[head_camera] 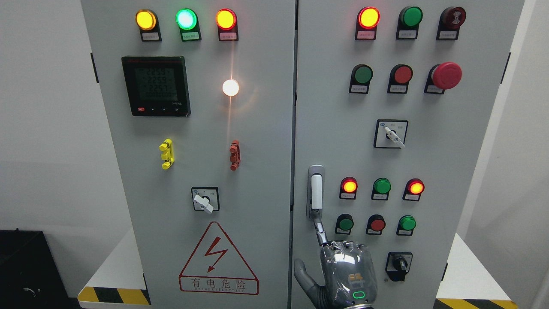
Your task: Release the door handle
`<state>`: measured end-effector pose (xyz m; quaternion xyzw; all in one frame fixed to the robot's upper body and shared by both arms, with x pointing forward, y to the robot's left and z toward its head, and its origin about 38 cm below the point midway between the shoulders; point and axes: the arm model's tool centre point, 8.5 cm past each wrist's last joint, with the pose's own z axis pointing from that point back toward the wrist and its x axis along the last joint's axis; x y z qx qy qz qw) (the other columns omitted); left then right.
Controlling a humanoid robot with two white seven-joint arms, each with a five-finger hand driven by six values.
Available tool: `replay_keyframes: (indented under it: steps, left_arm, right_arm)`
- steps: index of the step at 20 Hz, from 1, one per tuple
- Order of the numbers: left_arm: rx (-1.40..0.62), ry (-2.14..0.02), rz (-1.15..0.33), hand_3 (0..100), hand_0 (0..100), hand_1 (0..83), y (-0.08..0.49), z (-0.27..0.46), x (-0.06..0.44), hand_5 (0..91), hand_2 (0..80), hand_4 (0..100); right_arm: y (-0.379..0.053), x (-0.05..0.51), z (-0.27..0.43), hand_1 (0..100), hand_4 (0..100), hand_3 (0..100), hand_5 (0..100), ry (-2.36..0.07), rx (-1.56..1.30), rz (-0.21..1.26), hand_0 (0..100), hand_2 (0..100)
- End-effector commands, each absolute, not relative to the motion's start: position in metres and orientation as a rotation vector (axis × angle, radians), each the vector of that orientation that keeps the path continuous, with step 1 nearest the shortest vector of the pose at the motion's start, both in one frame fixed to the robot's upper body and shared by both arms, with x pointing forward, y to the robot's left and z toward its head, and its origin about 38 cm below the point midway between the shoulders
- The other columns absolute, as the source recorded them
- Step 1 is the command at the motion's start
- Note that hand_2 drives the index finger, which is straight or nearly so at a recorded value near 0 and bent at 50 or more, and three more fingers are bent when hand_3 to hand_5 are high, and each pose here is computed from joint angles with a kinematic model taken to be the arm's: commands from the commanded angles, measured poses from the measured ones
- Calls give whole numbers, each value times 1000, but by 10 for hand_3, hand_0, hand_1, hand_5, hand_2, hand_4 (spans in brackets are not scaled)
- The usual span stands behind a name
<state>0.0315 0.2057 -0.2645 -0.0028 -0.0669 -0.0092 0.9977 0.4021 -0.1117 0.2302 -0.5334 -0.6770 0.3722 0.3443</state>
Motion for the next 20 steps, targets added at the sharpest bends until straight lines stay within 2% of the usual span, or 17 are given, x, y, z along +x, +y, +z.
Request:
replay_keyframes:
  steps: [1,20]
  left_arm:
    - [-5,-118,-18,0,120,556,206,-265,21,0,0,0]
    - [-5,-117,-16,0,120,556,206,-265,20,0,0,0]
  right_arm:
    - [-111,404,225,287,987,1000,1000,-1746,-1379,977,435,121]
    - [-112,402,223,287,987,1000,1000,-1742,-1375,978,435,122]
